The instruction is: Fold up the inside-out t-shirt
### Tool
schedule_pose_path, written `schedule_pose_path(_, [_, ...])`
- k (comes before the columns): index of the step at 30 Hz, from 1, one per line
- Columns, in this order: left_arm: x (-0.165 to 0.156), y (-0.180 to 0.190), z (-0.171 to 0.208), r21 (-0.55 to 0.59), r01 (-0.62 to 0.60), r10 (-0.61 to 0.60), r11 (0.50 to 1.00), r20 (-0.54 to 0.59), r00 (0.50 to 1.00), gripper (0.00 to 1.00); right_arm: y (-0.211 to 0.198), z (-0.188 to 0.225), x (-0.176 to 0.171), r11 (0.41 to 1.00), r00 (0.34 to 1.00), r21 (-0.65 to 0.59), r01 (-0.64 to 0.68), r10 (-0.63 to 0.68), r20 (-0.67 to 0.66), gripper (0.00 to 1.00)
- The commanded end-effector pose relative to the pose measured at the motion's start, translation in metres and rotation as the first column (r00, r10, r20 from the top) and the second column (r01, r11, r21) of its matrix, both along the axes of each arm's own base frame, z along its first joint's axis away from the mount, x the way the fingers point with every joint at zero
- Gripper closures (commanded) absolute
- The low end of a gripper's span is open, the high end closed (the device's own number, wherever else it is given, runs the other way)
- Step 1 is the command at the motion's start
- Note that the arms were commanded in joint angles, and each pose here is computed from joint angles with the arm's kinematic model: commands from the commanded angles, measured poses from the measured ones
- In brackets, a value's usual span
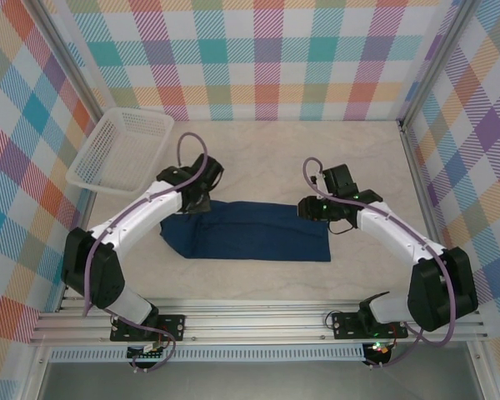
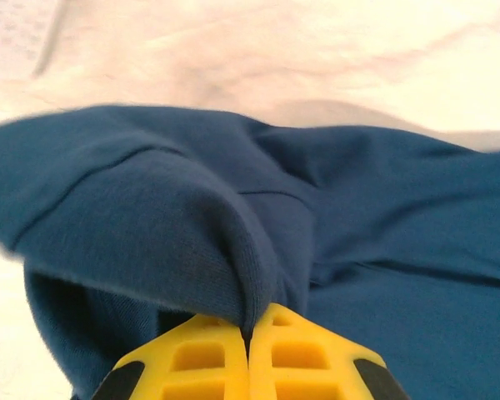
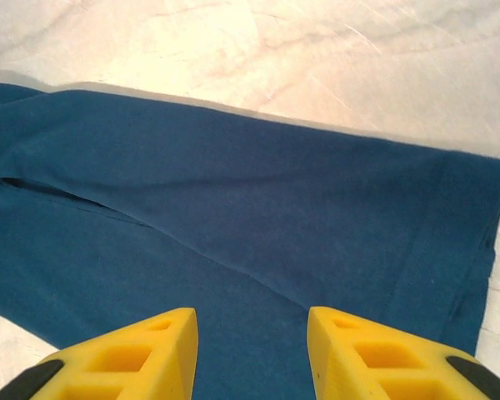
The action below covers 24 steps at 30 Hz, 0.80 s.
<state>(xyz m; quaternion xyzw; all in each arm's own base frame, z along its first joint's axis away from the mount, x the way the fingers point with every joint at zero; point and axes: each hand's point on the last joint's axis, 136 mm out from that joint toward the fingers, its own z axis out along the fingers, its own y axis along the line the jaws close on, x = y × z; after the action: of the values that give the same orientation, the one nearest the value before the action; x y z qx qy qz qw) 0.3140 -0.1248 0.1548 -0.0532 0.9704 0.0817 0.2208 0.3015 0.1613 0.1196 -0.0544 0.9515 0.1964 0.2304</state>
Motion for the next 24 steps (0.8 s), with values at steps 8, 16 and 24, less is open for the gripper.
schedule_pose_path(8, [-0.02,-0.113,0.02,-0.175,0.146,-0.157,0.974,-0.049,0.986,1.0,-0.017,-0.026,-0.013,0.997,0.992,-0.009,0.073,-0.073,-0.102,0.61])
schedule_pose_path(16, [-0.029,-0.184,0.022,-0.205,0.307,-0.33,0.929,-0.086,0.94,1.0,-0.034,-0.059,-0.016,0.985,0.96,-0.011,0.171,-0.169,-0.224,0.61])
schedule_pose_path(24, [-0.026,-0.223,0.013,-0.285,0.348,-0.389,0.893,-0.101,0.916,1.0,-0.037,-0.079,-0.018,0.975,0.934,0.038,0.217,-0.196,-0.298,0.62])
